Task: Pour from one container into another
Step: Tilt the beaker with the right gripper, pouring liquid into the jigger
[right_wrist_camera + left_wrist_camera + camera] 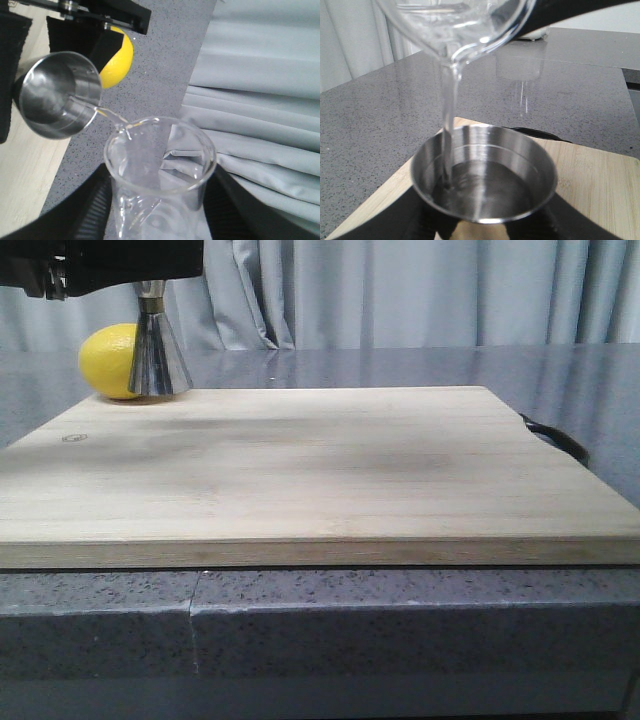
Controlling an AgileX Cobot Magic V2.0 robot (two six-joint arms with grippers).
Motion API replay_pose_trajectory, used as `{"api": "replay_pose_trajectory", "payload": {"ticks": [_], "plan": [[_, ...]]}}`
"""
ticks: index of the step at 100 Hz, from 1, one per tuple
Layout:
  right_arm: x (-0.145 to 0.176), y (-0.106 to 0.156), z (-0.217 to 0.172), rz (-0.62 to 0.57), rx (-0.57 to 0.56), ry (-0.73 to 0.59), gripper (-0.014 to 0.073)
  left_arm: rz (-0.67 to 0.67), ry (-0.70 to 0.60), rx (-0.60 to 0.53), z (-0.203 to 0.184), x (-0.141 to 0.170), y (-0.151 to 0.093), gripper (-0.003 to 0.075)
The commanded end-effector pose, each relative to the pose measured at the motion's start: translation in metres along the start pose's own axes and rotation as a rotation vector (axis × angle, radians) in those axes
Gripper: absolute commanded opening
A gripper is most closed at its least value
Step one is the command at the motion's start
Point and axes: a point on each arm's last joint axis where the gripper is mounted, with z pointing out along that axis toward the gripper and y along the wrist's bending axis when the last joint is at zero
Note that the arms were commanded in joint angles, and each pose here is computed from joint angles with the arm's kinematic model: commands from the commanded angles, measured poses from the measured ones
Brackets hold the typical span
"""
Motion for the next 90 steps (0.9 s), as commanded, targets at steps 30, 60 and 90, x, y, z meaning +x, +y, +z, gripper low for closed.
{"api": "replay_pose_trajectory", "payload": {"ticks": [30,60,90], "plan": [[0.005,-0.02,-0.026,0.114,0.11,-0.024,0.0293,0.015,-0.156,0.027,-0.002,-0.031,-0.007,0.0291],[0.009,-0.015,-0.025,0.438,0.061,-0.002,0.0292,0.015,-0.156,0.027,-0.002,-0.031,-0.007,0.0291],[0.054,-0.022,-0.035,1.013,0.131,0.059,0.0293,0.015,-0.156,0.027,-0.002,-0.031,-0.007,0.0291]]}}
